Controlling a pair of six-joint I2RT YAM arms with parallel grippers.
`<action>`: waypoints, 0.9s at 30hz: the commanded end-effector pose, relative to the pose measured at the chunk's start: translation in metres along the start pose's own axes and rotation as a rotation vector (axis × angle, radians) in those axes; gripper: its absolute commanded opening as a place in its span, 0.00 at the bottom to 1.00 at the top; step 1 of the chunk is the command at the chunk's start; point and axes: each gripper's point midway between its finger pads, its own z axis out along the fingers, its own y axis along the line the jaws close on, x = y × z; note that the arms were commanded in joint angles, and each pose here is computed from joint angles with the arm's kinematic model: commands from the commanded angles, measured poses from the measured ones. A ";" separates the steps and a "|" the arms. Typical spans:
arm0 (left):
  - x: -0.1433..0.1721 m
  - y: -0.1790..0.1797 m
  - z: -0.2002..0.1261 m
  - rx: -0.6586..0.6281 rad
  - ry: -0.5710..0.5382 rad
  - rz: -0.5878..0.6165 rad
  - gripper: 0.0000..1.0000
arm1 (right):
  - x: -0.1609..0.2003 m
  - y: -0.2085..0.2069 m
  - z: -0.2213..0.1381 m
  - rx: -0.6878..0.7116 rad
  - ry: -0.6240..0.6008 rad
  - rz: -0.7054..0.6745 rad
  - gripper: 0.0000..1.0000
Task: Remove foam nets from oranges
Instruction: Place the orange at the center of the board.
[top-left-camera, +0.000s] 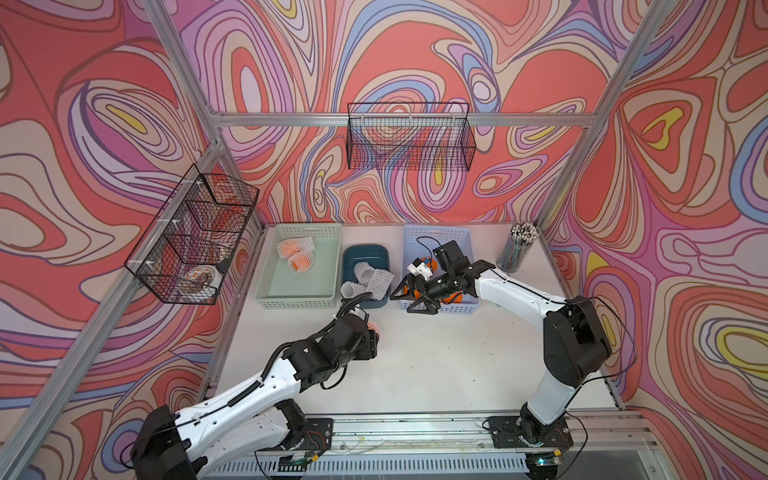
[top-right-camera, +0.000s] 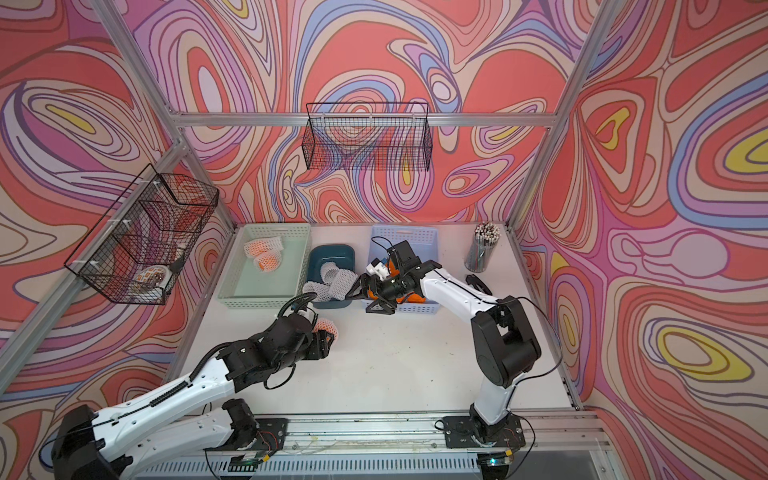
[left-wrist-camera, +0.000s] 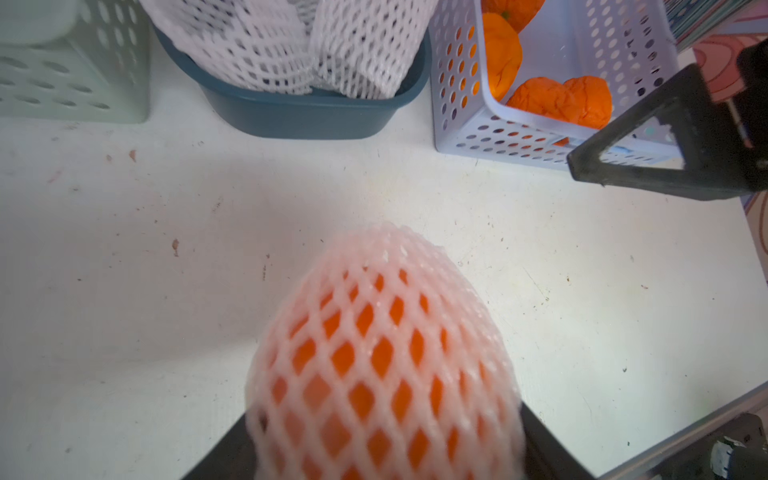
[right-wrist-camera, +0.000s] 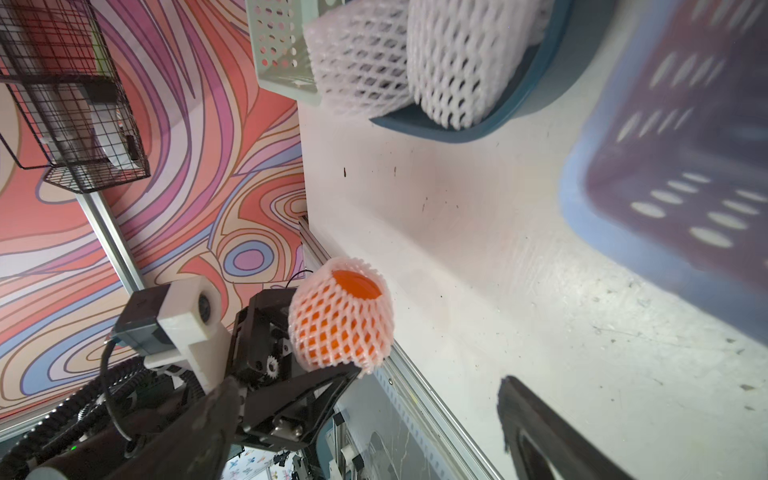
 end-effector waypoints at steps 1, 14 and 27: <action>0.005 -0.008 0.018 0.030 0.002 -0.096 0.68 | 0.011 -0.016 0.010 0.064 0.027 -0.001 0.98; 0.047 -0.001 0.049 -0.002 0.160 -0.171 0.76 | 0.021 -0.044 0.023 0.142 0.070 0.026 0.97; 0.048 -0.004 0.035 -0.001 0.224 -0.262 0.92 | 0.029 -0.049 0.019 0.173 0.079 -0.004 0.97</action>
